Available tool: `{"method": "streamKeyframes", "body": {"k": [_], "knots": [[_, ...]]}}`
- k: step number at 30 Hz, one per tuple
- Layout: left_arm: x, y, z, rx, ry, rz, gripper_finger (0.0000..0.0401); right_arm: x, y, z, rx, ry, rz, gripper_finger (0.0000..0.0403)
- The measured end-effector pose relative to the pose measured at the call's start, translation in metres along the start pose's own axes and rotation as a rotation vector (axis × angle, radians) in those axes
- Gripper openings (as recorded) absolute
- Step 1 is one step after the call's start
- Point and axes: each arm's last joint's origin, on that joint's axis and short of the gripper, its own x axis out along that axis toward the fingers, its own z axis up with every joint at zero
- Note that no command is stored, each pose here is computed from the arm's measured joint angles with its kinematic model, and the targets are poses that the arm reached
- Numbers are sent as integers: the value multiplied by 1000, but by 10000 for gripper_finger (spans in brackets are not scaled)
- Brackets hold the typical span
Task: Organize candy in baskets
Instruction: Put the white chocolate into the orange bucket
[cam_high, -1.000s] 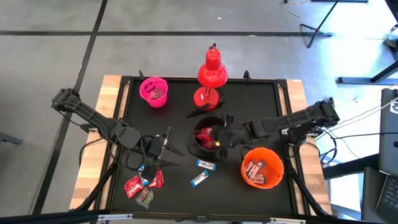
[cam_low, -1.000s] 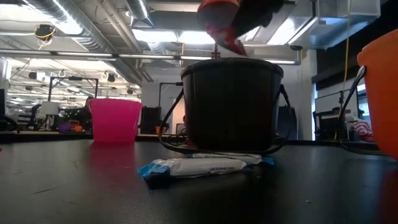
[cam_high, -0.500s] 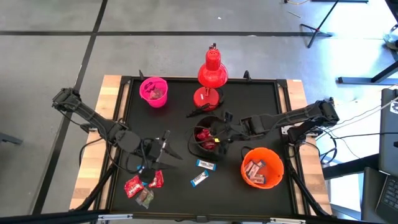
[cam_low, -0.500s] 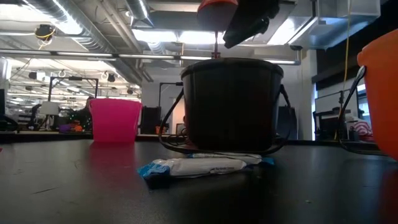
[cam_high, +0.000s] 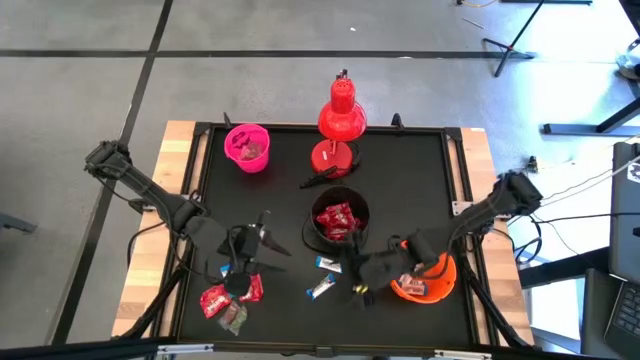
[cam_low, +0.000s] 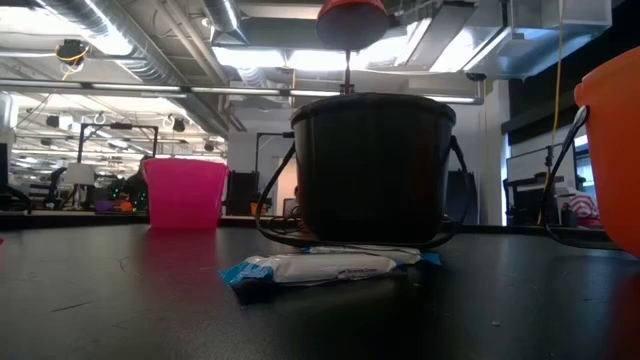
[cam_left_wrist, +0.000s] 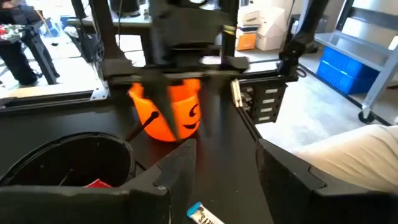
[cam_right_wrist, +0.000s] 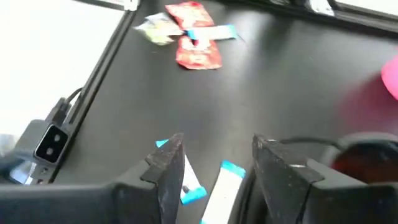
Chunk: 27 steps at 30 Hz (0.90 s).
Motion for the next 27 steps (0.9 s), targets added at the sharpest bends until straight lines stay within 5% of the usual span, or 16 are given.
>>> {"method": "streamKeyframes", "body": {"k": [14,27], "knots": [[-1,1,0,2,9,-3,158,91,30,-36,-100,65,25,182],[0,1,-1,2,8,34,158,136,37,-75,-93,209,51,182]]}}
